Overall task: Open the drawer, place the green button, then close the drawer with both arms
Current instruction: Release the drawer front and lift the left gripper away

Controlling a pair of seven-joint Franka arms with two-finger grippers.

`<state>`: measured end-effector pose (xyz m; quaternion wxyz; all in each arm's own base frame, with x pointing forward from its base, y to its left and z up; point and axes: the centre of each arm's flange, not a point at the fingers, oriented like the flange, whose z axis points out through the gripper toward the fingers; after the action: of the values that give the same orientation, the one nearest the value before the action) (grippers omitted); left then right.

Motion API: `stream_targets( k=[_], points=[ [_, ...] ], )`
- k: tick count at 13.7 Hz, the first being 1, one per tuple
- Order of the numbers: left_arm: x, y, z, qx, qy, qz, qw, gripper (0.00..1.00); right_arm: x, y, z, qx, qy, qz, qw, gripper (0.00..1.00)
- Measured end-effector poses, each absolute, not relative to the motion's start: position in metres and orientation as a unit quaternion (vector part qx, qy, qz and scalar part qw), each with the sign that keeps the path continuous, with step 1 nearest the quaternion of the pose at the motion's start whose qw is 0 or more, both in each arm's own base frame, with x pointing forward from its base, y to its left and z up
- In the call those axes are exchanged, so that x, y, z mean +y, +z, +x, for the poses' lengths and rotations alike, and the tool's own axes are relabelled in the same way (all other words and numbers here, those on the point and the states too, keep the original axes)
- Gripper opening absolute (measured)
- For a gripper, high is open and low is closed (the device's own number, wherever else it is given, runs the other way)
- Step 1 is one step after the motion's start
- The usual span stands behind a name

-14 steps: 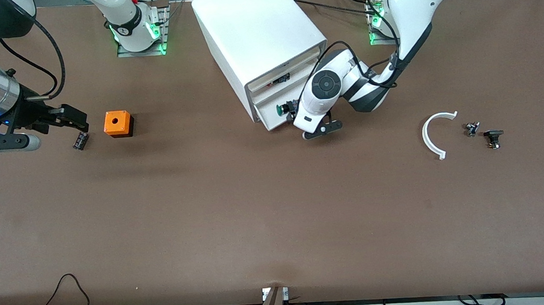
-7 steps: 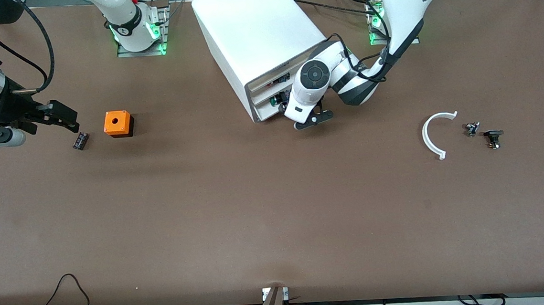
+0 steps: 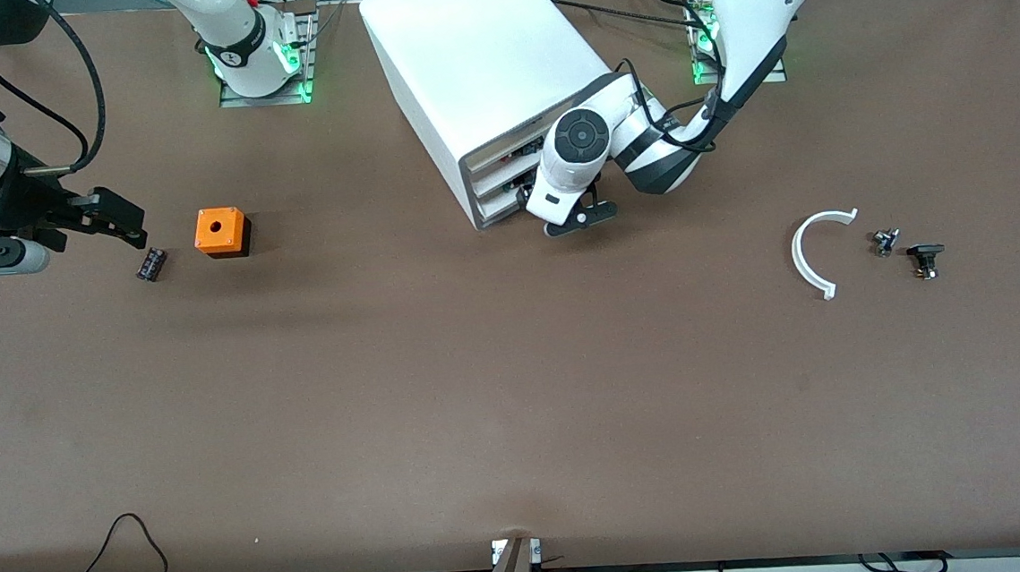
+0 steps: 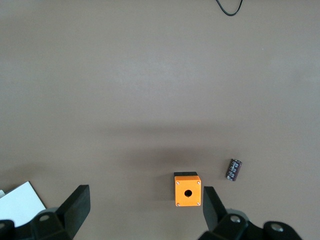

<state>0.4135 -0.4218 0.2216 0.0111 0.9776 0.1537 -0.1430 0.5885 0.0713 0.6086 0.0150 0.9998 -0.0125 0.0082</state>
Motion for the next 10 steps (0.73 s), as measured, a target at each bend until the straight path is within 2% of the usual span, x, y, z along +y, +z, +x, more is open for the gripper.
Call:
stream_targets(
  k=[10],
  points=[
    [-0.423,0.221,0.408,0.160,-0.156,0.975,0.007,1.00,0.058,0.638,0.564,-0.025,0.000,1.000,0.019,1.00]
  ],
)
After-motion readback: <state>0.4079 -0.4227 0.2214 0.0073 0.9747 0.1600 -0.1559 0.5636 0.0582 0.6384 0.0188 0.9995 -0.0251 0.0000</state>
